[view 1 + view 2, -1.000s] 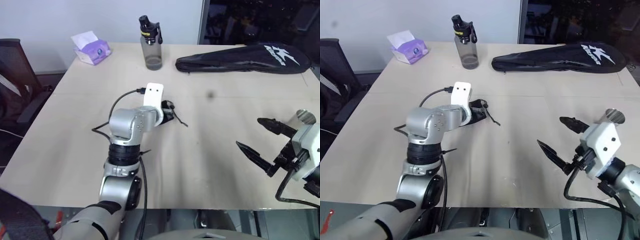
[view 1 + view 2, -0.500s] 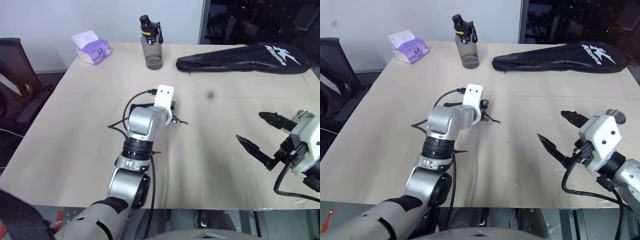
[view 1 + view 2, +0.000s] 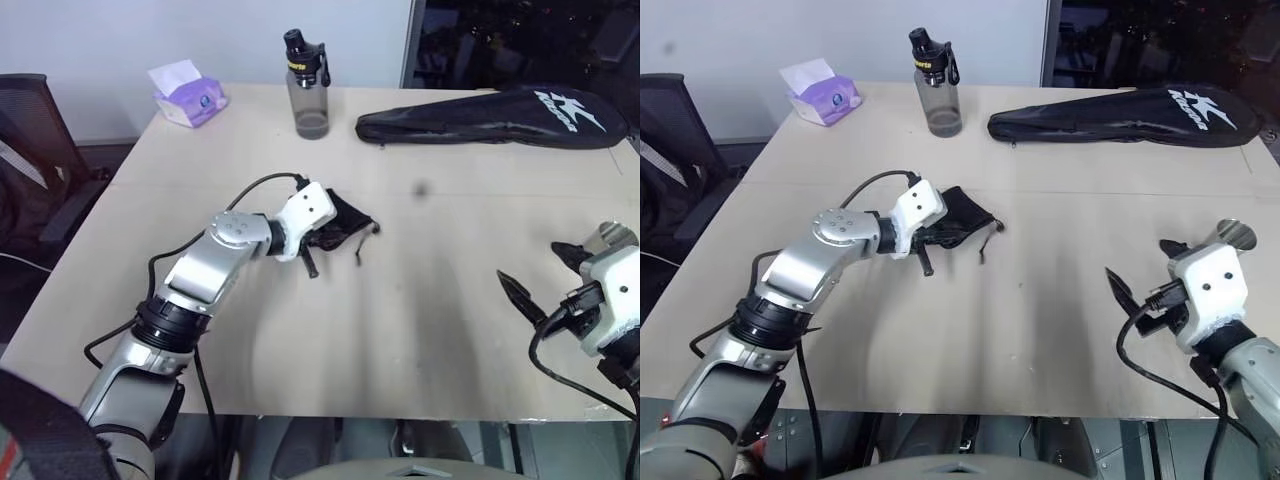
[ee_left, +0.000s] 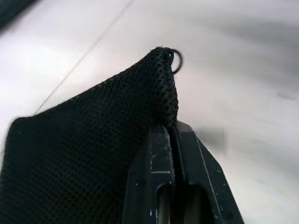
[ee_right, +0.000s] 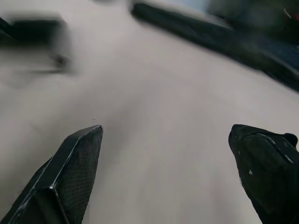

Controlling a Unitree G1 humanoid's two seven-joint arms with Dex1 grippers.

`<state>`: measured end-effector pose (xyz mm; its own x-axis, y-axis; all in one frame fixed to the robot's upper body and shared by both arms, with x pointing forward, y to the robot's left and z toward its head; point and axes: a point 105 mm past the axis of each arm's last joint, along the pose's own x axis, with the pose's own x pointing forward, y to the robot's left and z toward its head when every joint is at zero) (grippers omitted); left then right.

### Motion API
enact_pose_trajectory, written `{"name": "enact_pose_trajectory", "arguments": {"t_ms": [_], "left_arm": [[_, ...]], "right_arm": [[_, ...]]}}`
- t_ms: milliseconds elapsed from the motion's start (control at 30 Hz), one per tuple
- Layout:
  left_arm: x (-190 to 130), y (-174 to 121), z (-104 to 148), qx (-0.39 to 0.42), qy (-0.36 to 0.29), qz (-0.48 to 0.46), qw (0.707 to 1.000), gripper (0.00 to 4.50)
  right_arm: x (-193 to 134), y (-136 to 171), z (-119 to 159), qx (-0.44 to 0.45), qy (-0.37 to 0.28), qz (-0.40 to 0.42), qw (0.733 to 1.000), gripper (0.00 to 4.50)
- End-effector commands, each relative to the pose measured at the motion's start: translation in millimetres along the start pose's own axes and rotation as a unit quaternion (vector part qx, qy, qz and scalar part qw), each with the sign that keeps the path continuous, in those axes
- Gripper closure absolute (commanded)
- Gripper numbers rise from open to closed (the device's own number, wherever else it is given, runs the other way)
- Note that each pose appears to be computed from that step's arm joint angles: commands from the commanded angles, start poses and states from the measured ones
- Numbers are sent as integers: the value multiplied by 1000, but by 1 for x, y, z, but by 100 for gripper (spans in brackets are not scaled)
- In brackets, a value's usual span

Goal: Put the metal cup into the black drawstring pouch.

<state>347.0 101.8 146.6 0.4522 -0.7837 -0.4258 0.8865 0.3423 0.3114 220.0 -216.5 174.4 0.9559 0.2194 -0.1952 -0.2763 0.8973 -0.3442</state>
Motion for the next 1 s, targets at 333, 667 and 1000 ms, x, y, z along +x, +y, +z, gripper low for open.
{"name": "enact_pose_trajectory", "arguments": {"t_ms": [333, 667, 1000], "left_arm": [[-2, 12, 38, 5, -89, 19, 996, 446], [-4, 0, 43, -8, -102, 51, 993, 450], [-4, 10, 47, -46, -127, 69, 988, 450]], "right_arm": [[28, -110, -6, -60, 187, -17, 980, 0], [46, -131, -33, -86, 269, 11, 959, 217], [58, -137, -26, -124, 232, 18, 965, 447]]}}
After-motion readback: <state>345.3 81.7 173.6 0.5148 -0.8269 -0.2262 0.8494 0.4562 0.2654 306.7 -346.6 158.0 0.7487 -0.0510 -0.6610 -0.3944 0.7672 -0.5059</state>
